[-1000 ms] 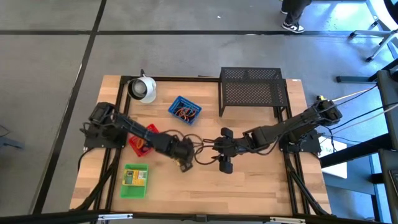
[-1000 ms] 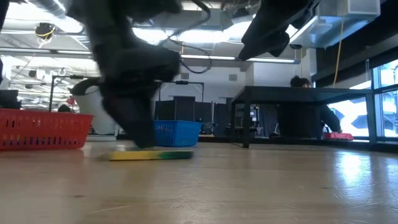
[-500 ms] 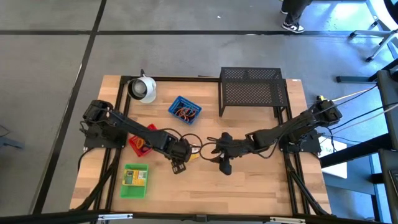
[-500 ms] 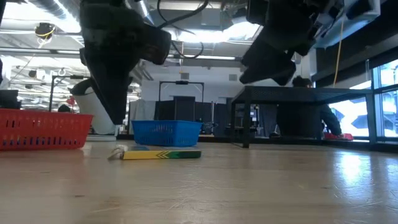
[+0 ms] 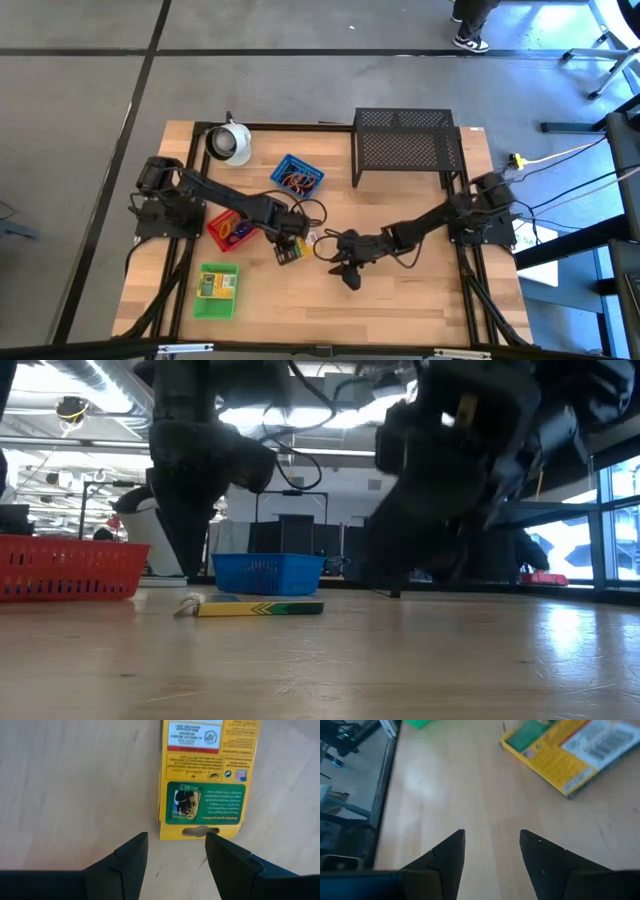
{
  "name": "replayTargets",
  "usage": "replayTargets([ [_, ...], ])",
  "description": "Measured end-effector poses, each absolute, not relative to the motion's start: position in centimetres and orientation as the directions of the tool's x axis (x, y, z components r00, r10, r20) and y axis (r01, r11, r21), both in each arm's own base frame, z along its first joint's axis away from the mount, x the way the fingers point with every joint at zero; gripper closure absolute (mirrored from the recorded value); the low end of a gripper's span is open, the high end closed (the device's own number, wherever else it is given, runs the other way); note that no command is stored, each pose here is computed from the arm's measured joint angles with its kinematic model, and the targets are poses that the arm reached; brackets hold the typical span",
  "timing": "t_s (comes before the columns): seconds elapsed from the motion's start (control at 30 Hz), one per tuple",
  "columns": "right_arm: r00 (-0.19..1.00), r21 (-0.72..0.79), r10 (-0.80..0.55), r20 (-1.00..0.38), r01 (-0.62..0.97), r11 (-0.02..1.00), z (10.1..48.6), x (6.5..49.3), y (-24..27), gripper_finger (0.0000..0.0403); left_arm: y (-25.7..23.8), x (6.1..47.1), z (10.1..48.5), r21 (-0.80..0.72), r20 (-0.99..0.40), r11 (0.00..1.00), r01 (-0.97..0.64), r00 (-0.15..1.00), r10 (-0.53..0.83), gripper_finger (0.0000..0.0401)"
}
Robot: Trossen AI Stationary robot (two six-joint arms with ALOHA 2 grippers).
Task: Pick & Place Office Desk Supplies
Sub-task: Put the yellow crayon box into the green bin
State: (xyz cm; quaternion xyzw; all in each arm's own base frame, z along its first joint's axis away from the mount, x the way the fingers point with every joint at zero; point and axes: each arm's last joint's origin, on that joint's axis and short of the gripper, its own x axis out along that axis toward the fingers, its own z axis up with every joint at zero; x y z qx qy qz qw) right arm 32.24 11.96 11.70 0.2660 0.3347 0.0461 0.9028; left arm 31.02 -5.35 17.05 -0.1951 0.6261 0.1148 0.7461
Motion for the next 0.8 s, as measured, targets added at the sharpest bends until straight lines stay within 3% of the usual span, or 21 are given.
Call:
replayTargets([
  [0.3,0.767,0.466,0.246,-0.592,0.077,0.881,8.8,34.9,12.6,0.0209,-3.4,30.2,14.7,-0.237,-0.967,0.869,-0.434,0.195,-0.167,0.0208],
  [0.8,0.787,0.355,0.082,-0.611,0.181,0.917,8.3,37.2,11.0,0.0209,-3.2,30.3,13.4,-0.444,-0.888,0.816,-0.371,0.302,-0.346,0.0208],
])
